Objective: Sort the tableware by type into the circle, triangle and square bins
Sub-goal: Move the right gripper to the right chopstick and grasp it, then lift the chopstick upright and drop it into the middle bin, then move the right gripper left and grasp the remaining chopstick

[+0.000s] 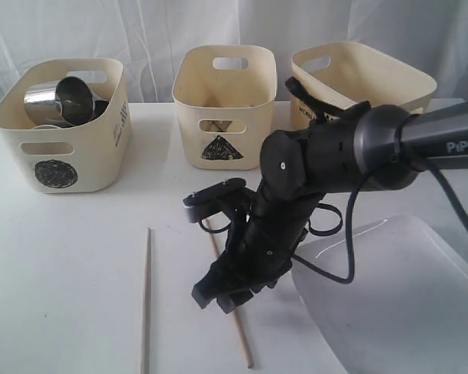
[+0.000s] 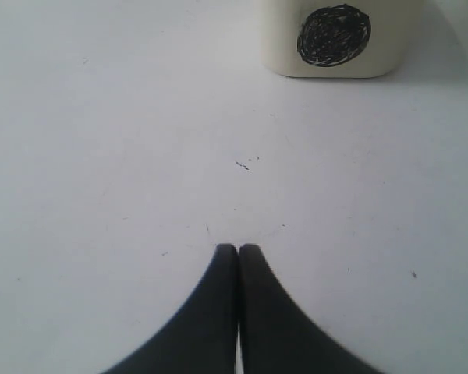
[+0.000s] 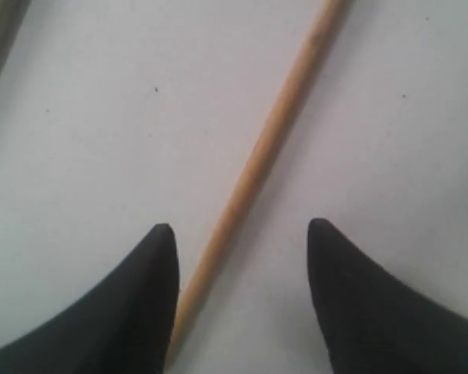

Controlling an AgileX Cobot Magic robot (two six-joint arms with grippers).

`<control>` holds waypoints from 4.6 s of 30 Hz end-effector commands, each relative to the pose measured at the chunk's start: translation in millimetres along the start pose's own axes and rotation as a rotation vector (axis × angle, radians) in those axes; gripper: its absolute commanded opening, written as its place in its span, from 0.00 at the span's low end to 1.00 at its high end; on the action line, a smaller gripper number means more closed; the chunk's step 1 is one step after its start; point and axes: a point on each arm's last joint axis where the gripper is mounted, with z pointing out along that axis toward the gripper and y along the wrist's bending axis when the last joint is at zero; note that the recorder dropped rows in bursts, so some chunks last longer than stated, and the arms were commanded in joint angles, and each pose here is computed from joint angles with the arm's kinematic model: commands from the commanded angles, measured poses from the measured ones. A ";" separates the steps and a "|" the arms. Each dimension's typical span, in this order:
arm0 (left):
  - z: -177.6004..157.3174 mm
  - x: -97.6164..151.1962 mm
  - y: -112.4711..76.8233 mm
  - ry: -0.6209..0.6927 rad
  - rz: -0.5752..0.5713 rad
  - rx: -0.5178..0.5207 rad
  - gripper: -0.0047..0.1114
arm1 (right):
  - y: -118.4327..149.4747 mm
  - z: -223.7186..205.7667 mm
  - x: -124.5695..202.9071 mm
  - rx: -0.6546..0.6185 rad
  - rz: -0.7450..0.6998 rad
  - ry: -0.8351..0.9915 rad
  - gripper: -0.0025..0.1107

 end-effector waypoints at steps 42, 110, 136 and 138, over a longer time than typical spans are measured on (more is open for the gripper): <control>0.3 0.7 -0.7 -0.005 -0.006 0.011 0.04 | 5.4 18.4 -11.3 0.166 -0.026 0.035 0.02; 0.3 0.7 -0.7 -0.005 -0.006 0.011 0.04 | -128.2 -86.8 -153.8 0.368 0.168 -1.522 0.41; 0.3 0.7 -0.7 -0.005 -0.006 0.011 0.04 | 80.7 -63.4 -54.9 -0.073 0.058 -0.437 0.02; 0.3 0.7 -0.7 -0.005 -0.006 0.011 0.04 | 102.7 -44.7 -53.0 -0.070 -0.030 -0.423 0.02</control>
